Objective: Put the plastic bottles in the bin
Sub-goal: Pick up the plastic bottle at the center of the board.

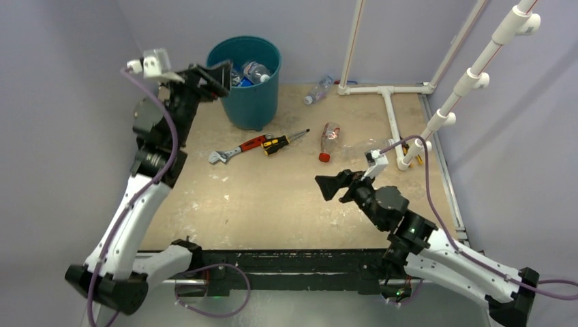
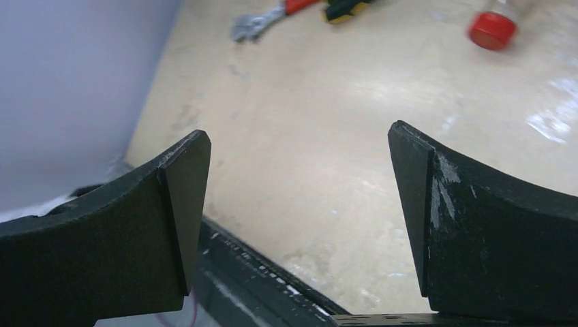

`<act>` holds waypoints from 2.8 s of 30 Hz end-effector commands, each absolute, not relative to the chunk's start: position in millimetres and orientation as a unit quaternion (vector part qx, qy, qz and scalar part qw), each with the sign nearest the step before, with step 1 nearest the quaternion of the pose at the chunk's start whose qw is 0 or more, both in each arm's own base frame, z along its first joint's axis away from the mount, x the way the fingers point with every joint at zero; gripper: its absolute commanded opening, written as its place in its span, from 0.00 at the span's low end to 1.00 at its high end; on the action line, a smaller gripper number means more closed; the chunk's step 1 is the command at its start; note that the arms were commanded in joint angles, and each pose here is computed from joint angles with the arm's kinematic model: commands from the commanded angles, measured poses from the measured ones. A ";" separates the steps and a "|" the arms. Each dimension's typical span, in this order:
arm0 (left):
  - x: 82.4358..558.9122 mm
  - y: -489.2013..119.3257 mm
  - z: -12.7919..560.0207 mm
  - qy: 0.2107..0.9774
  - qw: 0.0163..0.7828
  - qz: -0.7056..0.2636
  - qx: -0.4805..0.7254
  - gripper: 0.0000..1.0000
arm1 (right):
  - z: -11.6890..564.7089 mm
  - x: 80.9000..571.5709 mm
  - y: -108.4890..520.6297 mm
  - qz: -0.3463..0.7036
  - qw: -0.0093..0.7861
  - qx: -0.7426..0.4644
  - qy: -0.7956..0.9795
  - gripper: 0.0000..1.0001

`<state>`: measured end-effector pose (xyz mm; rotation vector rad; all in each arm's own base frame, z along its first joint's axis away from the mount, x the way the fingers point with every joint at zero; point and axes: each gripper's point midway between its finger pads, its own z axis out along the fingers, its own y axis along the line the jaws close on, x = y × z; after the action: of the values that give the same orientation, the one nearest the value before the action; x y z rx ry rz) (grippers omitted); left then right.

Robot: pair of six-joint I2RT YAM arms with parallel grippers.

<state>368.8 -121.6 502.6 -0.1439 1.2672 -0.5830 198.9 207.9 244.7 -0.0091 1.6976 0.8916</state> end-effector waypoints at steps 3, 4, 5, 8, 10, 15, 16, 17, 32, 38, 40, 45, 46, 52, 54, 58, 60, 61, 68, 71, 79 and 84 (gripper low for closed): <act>329.3 -148.2 384.2 0.676 0.658 -0.320 -0.081 0.91 | 195.9 240.9 176.9 0.228 0.566 0.101 0.786 0.99; 321.6 -157.1 362.1 0.702 0.634 -0.318 -0.071 0.91 | 189.6 246.5 177.6 0.216 0.562 0.104 0.791 0.99; 312.7 -166.0 339.6 0.727 0.608 -0.314 -0.060 0.91 | 181.4 253.3 176.3 0.202 0.557 0.109 0.798 0.99; 284.6 -194.9 295.8 0.765 0.560 -0.317 -0.018 0.91 | 166.1 276.0 165.5 0.182 0.548 0.127 0.807 0.99; 266.3 -207.4 273.5 0.779 0.540 -0.318 -0.001 0.91 | 158.8 291.6 162.4 0.189 0.547 0.137 0.804 0.99; 236.2 -219.4 226.3 0.797 0.511 -0.322 0.007 0.90 | 134.8 320.8 180.2 0.179 0.534 0.134 0.816 0.97; 232.0 -218.9 211.7 0.802 0.501 -0.324 0.006 0.90 | 132.0 327.3 184.1 0.176 0.533 0.134 0.816 0.97; 228.5 -219.4 205.9 0.801 0.497 -0.333 0.003 0.90 | 127.9 333.7 187.8 0.171 0.531 0.132 0.819 0.96; 197.9 -189.6 182.3 0.781 0.503 -0.370 -0.037 0.89 | 66.5 399.7 193.8 0.093 0.519 0.154 0.836 0.84; 192.3 -190.1 191.5 0.774 0.500 -0.387 -0.037 0.89 | 53.8 412.2 192.6 0.080 0.518 0.161 0.836 0.70; 191.7 -187.5 193.2 0.772 0.503 -0.386 -0.041 0.89 | 48.3 415.4 191.0 0.073 0.515 0.161 0.839 0.68; 191.2 -180.1 189.3 0.776 0.505 -0.374 -0.050 0.89 | 40.0 419.5 190.7 0.066 0.510 0.157 0.843 0.58; 191.1 -179.5 188.8 0.777 0.504 -0.373 -0.053 0.89 | 37.4 418.9 190.3 0.064 0.509 0.156 0.844 0.55; 189.8 -179.6 191.0 0.781 0.498 -0.373 -0.055 0.88 | 44.4 413.6 188.6 0.075 0.519 0.149 0.838 0.33; 190.2 -178.7 194.8 0.779 0.501 -0.373 -0.056 0.88 | 59.3 404.8 189.5 0.093 0.529 0.143 0.831 0.27; 191.8 -177.0 208.5 0.772 0.512 -0.372 -0.054 0.88 | 98.0 362.3 203.0 0.173 0.538 0.089 0.820 0.21; 194.1 -177.3 218.7 0.766 0.521 -0.372 -0.050 0.89 | 124.5 333.8 219.3 0.232 0.547 0.027 0.804 0.21; 195.5 -178.7 224.8 0.763 0.526 -0.373 -0.046 0.89 | 135.5 315.8 228.0 0.261 0.552 -0.011 0.792 0.21; 202.2 -215.5 281.4 0.708 0.555 -0.436 0.020 0.95 | 214.0 177.3 272.8 0.487 0.535 -0.236 0.649 0.16; 197.9 -238.4 306.8 0.668 0.558 -0.490 0.054 0.96 | 229.2 148.8 268.0 0.524 0.529 -0.264 0.613 0.11; 182.0 -278.2 329.3 0.615 0.518 -0.585 0.108 0.98 | 236.2 128.1 256.5 0.537 0.531 -0.281 0.593 0.01; 175.8 -278.2 348.4 0.592 0.527 -0.597 0.124 0.99 | 235.6 129.3 257.3 0.534 0.528 -0.282 0.598 0.00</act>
<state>193.7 -275.8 286.3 0.2221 1.6242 -1.3113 135.7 254.5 240.1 -0.6173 1.4175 1.2651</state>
